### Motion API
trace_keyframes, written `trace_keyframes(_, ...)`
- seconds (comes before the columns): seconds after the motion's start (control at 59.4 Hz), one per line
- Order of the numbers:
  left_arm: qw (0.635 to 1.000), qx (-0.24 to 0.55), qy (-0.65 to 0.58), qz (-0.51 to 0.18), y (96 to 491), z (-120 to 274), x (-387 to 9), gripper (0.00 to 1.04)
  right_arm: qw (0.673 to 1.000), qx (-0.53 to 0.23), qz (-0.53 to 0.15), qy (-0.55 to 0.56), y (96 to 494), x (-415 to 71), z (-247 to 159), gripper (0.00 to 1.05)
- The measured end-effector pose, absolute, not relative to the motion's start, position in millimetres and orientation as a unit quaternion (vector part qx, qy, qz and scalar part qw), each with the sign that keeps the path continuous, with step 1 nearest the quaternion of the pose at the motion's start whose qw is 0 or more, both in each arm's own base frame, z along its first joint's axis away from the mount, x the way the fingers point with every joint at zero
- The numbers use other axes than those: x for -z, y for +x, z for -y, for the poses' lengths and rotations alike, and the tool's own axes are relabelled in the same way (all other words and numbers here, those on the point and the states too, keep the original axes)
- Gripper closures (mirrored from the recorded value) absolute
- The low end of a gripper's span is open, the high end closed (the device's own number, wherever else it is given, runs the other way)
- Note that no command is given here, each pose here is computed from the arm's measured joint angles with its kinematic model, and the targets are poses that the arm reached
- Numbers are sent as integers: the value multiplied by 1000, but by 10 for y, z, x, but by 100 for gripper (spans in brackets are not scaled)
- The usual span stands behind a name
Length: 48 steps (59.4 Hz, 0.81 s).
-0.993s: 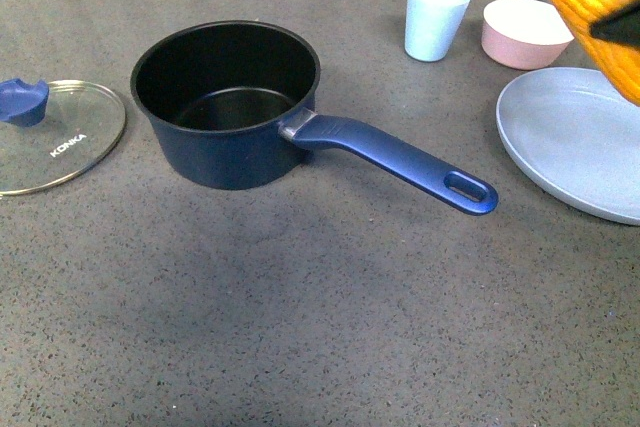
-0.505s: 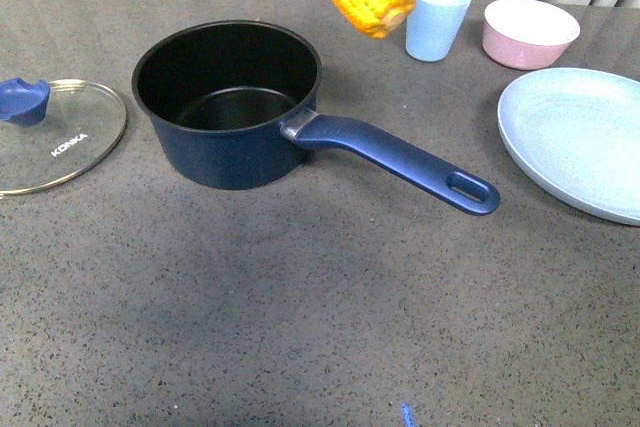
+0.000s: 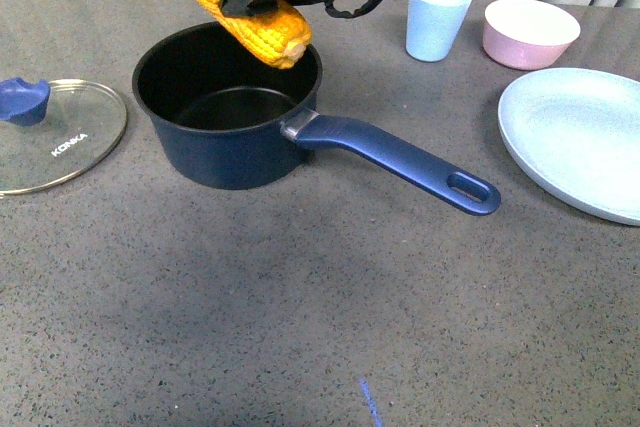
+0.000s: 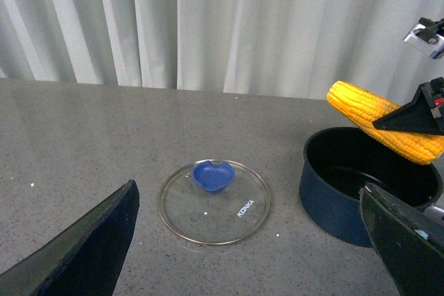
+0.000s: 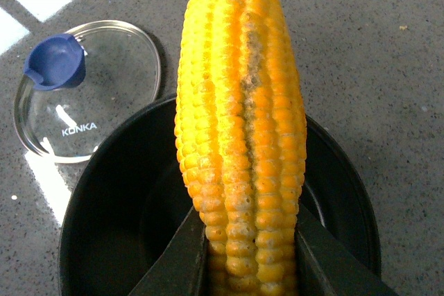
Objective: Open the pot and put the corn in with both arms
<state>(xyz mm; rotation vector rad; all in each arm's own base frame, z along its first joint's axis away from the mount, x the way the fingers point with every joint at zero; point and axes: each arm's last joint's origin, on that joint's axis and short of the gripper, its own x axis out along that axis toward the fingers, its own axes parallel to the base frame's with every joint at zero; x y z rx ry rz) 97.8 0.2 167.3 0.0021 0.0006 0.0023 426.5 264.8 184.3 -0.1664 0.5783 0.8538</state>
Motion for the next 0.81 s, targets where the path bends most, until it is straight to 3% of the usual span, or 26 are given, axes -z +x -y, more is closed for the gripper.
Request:
trace_keyframes(0.152,1000,-1,1,0,978,-2,-1673,9,866,-408,-278,-84,4285,-1793,-2737,53)
trace_keyframes(0.253,1000,-1,1,0,978,-2,-1673,9,866,-408,-276,-85,4280,-1770,-2765,29)
trace_keyframes(0.404,1000,-1,1,0,978,-2,-1673,9,870,-403,-271,-85,4251,-1727,-2724,8)
trace_keyframes(0.606,1000,-1,1,0,978,-2,-1673,9,892,-373,-250,-52,4129,-1782,-2338,9)
trace_keyframes(0.808,1000,-1,1,0,978,-2,-1673,9,939,-303,-163,1,3800,-2338,-1486,9)
